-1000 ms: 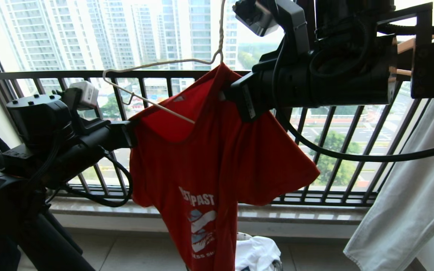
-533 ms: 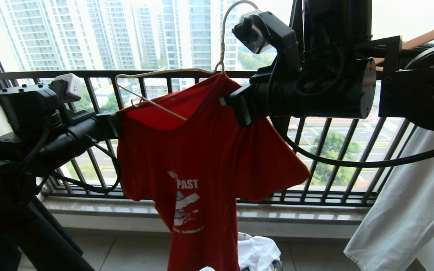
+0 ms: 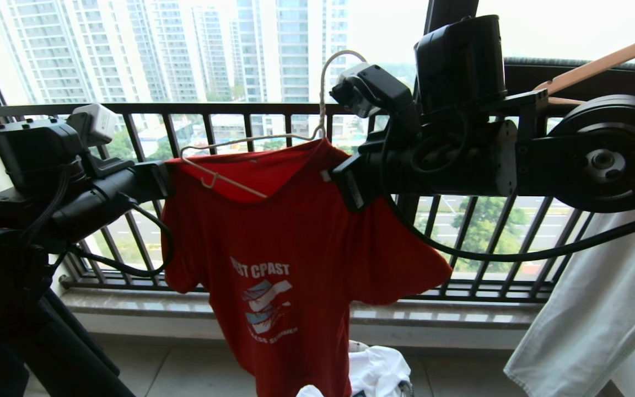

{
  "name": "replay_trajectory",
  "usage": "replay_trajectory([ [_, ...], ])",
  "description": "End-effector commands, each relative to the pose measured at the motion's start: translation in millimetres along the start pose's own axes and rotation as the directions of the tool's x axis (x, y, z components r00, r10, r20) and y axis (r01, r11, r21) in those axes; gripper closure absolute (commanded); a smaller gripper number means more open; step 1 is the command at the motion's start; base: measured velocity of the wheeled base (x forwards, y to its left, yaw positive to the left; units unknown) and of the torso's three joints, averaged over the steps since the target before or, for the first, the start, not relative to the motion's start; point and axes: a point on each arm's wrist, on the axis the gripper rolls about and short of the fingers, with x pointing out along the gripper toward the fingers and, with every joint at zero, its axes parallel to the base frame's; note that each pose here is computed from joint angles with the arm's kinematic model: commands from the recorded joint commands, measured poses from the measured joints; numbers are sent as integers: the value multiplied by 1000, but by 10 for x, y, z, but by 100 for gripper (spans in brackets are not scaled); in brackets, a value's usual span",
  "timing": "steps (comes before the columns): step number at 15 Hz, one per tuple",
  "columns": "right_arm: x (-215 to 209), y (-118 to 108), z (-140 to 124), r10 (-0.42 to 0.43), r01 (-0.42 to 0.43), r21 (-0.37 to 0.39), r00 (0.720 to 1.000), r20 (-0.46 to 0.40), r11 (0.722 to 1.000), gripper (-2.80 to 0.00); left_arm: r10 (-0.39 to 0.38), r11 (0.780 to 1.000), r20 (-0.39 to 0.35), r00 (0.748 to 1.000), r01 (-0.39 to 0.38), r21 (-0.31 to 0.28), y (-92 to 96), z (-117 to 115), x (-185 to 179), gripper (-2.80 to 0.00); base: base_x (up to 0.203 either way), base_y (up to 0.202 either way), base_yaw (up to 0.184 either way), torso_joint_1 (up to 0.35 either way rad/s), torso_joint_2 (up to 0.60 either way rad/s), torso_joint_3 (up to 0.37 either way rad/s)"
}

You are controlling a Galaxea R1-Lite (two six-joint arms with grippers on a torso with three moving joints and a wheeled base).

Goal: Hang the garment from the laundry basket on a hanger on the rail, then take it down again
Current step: Hang the clothes on the clothes rack

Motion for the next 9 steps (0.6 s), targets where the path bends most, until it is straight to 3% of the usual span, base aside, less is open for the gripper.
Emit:
replay_trajectory([
  [1,131,-12,-129,-1,0,-10,999,-48,1000,0,2,1000,5,1000,-2,-2,10,8,2,0,0,0,0,0,0,0],
  [5,313,-59,-273,-11,9,-20,996,-92,1000,0,6,1000,8,1000,-6,0,22,21,-8,0,0,0,0,0,0,0],
  [9,384,-199,-261,-49,49,-15,998,-28,999,0,16,1000,-53,998,-16,1,39,-64,20,0,0,0,0,0,0,0],
])
